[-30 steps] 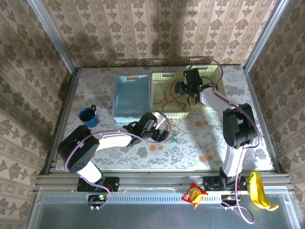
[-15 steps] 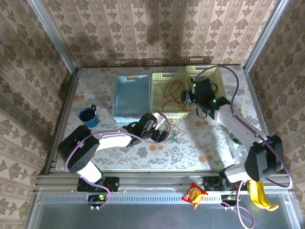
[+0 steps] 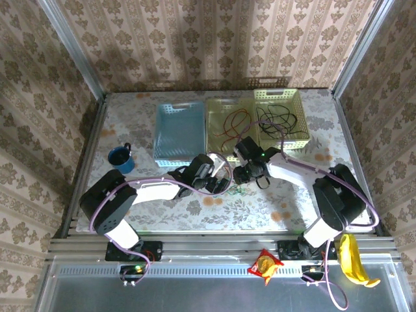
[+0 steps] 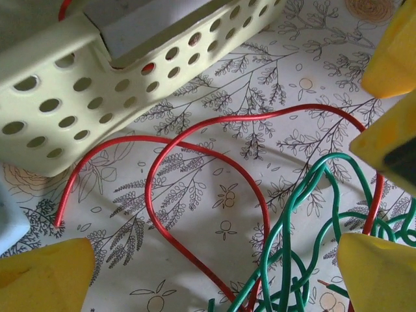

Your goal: Untangle the cables

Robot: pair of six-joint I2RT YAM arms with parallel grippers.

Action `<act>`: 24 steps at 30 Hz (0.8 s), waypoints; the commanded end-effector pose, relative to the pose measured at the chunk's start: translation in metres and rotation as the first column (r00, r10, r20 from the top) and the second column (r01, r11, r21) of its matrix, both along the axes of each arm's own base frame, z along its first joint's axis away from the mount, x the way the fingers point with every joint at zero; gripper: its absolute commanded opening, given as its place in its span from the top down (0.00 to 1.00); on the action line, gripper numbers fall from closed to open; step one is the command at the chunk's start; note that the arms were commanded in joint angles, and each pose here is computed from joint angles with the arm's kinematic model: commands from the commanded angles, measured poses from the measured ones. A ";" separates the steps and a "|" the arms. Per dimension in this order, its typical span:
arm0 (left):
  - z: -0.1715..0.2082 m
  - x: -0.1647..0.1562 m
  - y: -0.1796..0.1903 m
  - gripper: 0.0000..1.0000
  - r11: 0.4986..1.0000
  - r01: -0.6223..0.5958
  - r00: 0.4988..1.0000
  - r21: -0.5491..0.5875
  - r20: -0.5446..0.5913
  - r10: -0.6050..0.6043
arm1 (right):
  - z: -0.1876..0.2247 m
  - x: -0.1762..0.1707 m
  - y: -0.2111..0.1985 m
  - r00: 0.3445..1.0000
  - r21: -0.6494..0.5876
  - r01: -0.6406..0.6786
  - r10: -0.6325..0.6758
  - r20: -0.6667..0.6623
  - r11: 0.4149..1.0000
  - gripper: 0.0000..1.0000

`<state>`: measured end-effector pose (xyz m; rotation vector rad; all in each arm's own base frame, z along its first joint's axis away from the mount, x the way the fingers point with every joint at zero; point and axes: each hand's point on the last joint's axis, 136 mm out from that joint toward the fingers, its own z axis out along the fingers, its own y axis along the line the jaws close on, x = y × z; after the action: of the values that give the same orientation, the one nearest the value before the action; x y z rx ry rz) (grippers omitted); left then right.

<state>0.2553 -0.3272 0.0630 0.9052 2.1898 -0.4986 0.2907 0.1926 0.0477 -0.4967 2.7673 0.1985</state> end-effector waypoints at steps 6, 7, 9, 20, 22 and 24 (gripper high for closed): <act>-0.005 -0.002 -0.001 0.04 1.000 0.005 0.999 0.011 -0.033 -0.004 | -0.020 0.004 -0.014 0.999 -0.086 0.033 -0.033 -0.004 0.996 0.59; -0.007 -0.002 -0.001 0.04 1.000 0.005 0.999 0.014 -0.037 -0.005 | -0.023 0.002 -0.015 0.999 -0.089 0.035 -0.036 -0.010 0.995 0.60; -0.009 -0.002 -0.002 0.05 1.000 0.009 0.999 0.018 -0.040 -0.008 | -0.027 0.000 -0.014 0.999 -0.084 0.039 -0.041 -0.020 0.996 0.64; -0.026 -0.004 -0.003 0.12 0.999 0.019 0.997 0.050 -0.069 -0.016 | -0.007 0.001 -0.014 0.999 -0.054 0.037 -0.036 0.025 0.998 0.93; -0.029 -0.005 -0.002 0.14 0.998 0.019 0.997 0.058 -0.077 -0.015 | 0.006 0.005 -0.017 0.996 -0.049 0.055 -0.051 0.075 0.997 0.95; -0.033 -0.006 -0.001 0.14 0.998 0.022 0.996 0.066 -0.084 -0.016 | 0.020 0.010 -0.021 0.989 -0.046 0.080 -0.073 0.127 0.996 0.97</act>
<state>0.2518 -0.3286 0.0371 0.9436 2.2510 -0.4878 0.2929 0.1803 0.0457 -0.4593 2.7448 0.1186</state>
